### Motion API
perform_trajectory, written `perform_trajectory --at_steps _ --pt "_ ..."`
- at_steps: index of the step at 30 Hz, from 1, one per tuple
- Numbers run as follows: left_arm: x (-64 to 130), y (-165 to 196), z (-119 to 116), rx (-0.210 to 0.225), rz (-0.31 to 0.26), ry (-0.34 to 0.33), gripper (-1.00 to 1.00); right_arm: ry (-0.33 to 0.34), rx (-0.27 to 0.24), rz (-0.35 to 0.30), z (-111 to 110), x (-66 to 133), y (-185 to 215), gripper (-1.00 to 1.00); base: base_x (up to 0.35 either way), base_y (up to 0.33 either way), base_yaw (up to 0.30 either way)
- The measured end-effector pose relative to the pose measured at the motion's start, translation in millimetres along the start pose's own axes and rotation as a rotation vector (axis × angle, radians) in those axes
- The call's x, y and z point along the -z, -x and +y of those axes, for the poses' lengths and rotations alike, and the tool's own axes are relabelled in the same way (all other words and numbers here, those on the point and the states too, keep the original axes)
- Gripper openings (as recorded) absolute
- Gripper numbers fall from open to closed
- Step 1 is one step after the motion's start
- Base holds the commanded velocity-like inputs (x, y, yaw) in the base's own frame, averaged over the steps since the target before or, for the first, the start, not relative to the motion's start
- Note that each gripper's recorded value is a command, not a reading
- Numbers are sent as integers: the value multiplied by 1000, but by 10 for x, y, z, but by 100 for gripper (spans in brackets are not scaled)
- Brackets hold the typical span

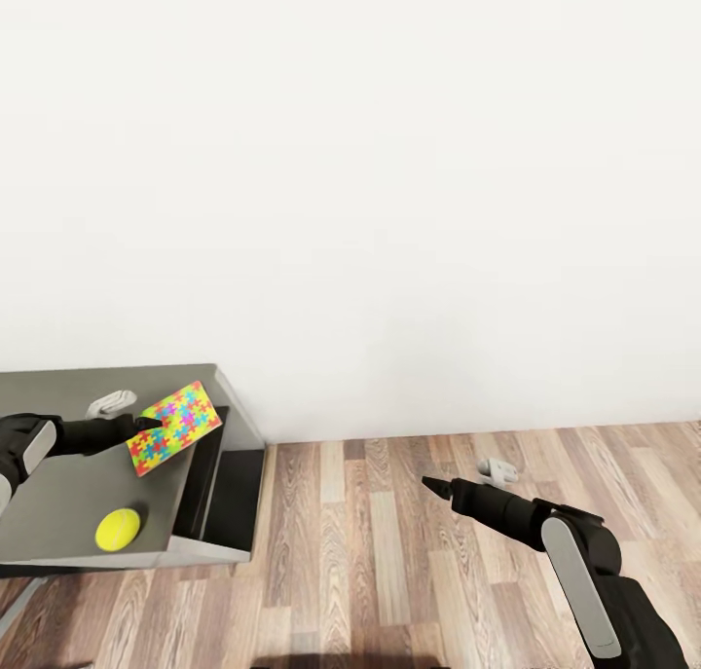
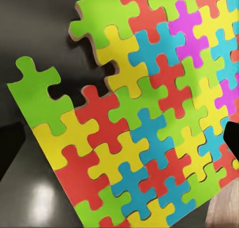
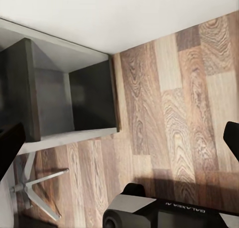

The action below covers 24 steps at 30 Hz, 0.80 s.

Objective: Put all the toys in the child's room - the three board games (two on the bed and one on the table), the two jigsaw puzzles on the table, and the tennis ball on the table - inside the toy box on the table in the child's room.

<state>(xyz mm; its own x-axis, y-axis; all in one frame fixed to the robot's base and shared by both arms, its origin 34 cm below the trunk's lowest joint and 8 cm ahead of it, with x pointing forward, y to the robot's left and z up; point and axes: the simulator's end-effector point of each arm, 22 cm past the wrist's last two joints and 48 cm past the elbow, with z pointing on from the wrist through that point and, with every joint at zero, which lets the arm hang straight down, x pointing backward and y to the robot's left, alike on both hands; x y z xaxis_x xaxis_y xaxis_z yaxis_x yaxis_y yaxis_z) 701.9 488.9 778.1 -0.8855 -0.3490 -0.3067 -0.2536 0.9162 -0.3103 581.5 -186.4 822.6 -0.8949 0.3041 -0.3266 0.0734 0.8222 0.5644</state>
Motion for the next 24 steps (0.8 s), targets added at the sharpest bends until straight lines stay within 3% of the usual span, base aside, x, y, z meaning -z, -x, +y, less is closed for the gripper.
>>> perform_trajectory --at_steps 24 --pt "10 7 6 0 -2 0 100 1 1 -14 0 -2 28 100 0 0 -4"
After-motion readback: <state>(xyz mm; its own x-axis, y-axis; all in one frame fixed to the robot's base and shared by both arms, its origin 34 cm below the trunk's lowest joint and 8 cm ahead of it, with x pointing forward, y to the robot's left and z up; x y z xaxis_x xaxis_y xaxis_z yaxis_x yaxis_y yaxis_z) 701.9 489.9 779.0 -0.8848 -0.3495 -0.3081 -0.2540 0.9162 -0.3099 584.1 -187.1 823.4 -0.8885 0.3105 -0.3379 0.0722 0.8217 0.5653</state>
